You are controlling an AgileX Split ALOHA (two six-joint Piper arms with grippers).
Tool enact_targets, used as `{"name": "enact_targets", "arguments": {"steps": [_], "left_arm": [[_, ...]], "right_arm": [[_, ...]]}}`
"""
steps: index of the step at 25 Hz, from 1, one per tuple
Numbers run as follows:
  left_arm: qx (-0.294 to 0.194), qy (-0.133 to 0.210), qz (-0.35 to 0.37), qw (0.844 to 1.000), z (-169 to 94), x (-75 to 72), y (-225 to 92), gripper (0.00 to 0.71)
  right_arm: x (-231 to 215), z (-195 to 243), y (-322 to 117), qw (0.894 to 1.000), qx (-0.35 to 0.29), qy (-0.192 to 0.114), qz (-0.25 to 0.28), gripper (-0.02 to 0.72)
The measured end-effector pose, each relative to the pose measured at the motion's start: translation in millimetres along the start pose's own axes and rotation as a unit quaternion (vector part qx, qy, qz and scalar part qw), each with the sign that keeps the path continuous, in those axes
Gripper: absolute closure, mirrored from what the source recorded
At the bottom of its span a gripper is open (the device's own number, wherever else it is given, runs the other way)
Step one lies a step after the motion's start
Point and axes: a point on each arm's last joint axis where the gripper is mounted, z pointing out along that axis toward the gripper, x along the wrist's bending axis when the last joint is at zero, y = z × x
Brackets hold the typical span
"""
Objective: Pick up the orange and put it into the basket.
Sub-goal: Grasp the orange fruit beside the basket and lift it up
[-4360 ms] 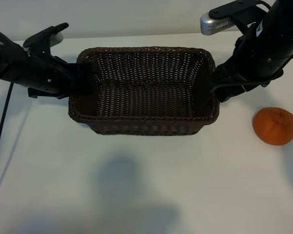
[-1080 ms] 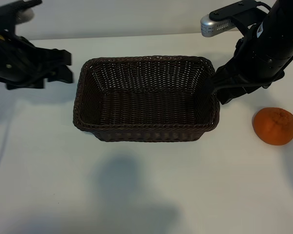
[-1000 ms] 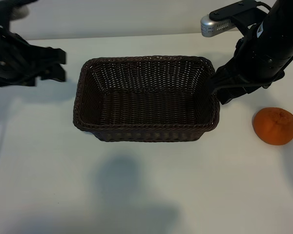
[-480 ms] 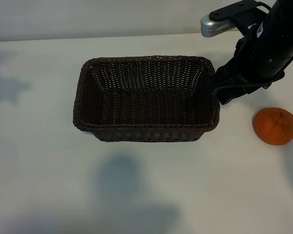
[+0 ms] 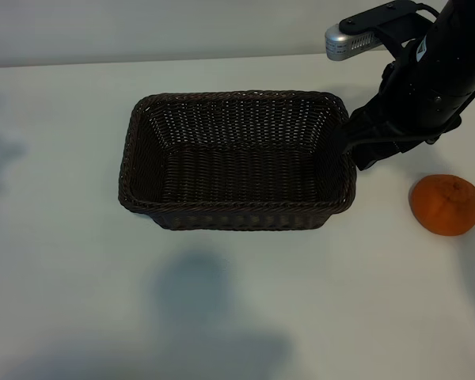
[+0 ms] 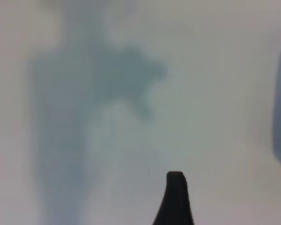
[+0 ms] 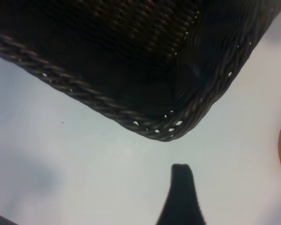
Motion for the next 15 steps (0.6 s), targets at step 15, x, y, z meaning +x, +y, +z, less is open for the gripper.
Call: {"name": "enact_targets", "arguments": {"steps": [15], "left_arm": [[-0.208,0.057,-0.007,0.976,-151.7,19.4,-112.7,0.114]], "right_arm": [[0.1,0.0,-1.4,1.000,0.007,0.001,-0.007,0.177]]}}
